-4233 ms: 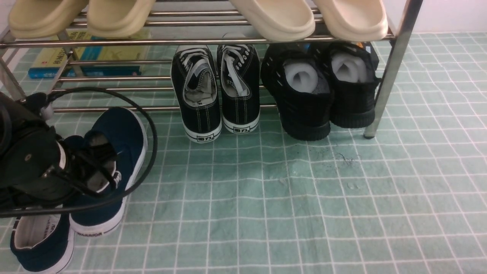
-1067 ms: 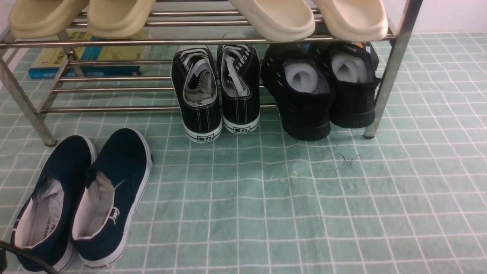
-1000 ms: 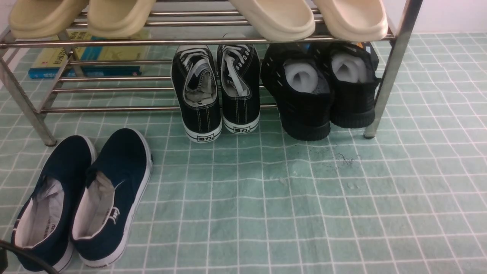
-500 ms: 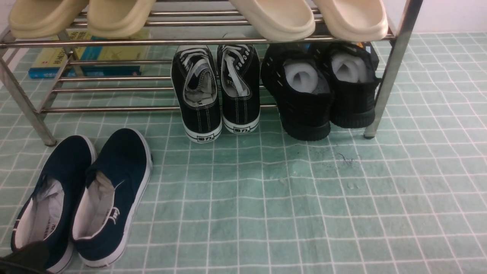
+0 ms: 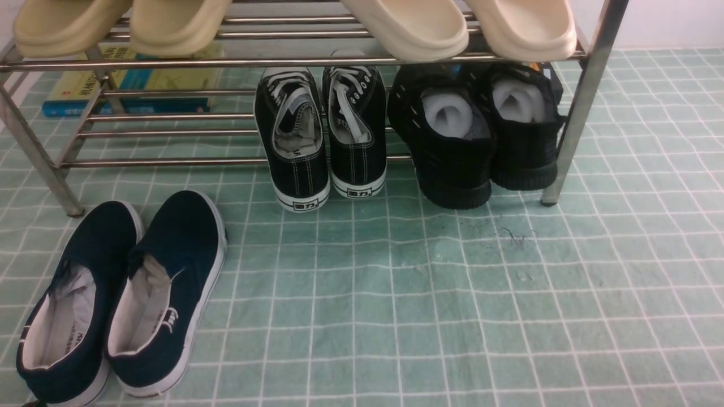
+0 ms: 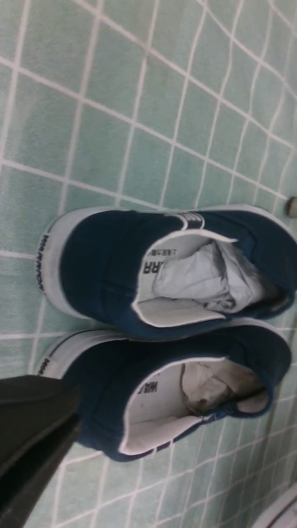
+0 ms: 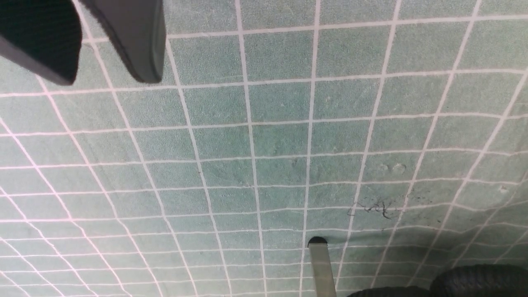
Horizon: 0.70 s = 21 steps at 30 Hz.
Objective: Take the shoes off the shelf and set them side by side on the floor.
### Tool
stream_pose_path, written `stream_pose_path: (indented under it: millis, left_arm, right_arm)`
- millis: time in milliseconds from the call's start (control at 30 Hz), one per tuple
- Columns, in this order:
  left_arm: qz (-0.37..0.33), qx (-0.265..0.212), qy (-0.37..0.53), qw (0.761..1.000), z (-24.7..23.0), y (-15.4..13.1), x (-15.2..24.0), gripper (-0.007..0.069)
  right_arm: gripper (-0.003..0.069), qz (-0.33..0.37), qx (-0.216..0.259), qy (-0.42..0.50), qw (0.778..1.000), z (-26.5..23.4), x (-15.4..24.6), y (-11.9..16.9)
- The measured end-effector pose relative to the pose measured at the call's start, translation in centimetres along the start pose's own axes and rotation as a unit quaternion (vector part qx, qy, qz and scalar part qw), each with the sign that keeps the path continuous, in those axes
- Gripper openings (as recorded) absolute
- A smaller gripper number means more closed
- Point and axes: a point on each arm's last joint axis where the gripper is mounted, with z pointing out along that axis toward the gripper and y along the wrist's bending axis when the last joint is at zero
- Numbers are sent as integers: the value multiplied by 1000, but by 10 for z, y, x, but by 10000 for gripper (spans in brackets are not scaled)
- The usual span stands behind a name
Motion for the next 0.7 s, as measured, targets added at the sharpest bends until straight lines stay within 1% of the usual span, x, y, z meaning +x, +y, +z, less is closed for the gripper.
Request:
stream_pose_path:
  millis: [700]
  left_arm:
    - [2, 0, -2, 1000, 0, 0, 0, 76]
  right_arm:
    - [240, 0, 0, 0, 1000, 0, 0, 0]
